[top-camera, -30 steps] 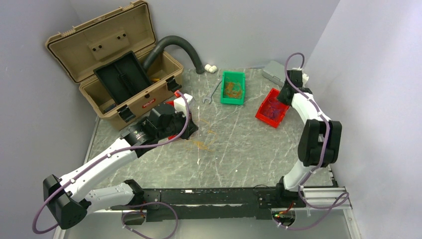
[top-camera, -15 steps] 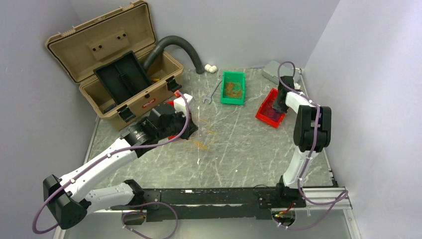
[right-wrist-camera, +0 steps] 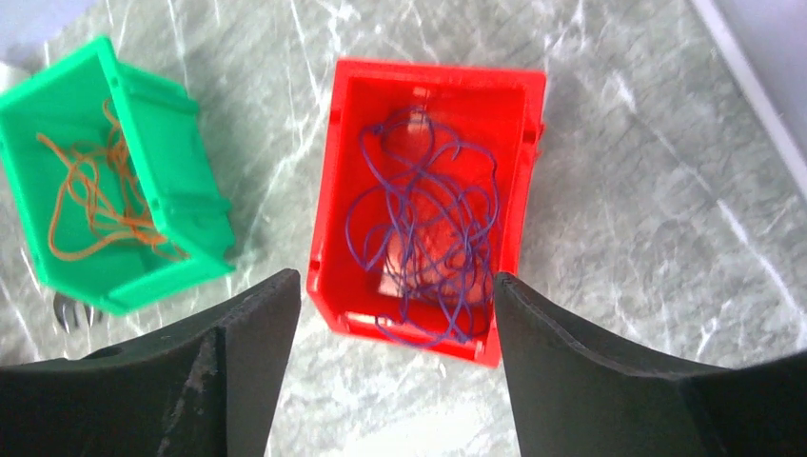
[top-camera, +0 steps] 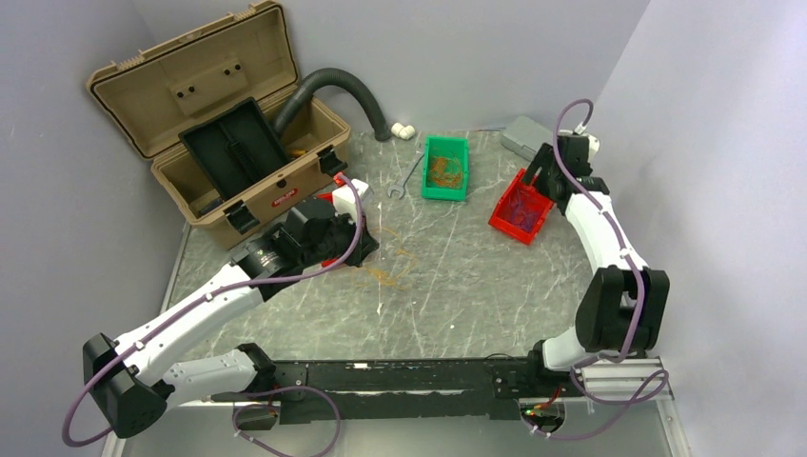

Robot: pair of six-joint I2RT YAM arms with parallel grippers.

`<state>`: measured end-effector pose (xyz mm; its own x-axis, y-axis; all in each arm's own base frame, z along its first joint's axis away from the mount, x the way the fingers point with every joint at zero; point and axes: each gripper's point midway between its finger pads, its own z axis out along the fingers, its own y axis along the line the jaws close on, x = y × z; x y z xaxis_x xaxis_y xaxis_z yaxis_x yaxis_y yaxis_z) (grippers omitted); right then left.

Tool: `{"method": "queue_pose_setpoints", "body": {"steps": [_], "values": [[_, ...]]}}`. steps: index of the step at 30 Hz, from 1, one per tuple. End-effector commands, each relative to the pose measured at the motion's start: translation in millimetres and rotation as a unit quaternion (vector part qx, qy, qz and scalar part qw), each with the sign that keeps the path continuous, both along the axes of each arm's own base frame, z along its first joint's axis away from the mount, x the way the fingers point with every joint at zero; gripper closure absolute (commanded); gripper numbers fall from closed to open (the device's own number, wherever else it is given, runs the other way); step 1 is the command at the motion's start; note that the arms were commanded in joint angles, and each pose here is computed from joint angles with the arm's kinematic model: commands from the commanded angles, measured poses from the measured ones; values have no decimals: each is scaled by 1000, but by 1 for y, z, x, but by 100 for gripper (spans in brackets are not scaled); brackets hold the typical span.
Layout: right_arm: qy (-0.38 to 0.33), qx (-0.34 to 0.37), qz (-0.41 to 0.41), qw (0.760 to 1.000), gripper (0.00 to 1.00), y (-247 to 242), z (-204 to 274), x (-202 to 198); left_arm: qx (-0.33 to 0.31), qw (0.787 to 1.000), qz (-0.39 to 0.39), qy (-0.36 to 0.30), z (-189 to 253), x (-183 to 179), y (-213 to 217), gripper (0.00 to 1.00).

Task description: Untangle the cables

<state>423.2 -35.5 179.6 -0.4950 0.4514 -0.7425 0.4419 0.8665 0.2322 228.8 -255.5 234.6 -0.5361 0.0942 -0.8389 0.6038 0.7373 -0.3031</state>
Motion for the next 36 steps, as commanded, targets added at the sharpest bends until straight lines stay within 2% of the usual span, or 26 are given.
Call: {"method": "queue_pose_setpoints", "body": {"steps": [1,6,12,17,20,24,31,36], "values": [[-19,25,62,998,22,30,6,-18,-16,1000,-1,-22,21,4,-3,100],[-24,48,192,980,17,100,5,-41,-19,999,-25,-25,19,1,-9,100],[-74,91,375,919,14,201,2,-83,-17,999,-18,-36,25,4,-6,100],[-97,135,446,879,16,248,-6,-116,6,998,40,-47,37,16,12,100],[-118,147,480,857,16,267,-3,-128,13,997,43,-70,58,20,17,100],[-131,139,485,854,16,272,-1,-131,24,993,57,-99,86,28,23,100],[-169,123,462,862,16,261,15,-131,84,973,154,-147,119,64,57,100],[-185,111,449,867,16,253,25,-131,100,958,220,-155,118,99,77,100]]}}
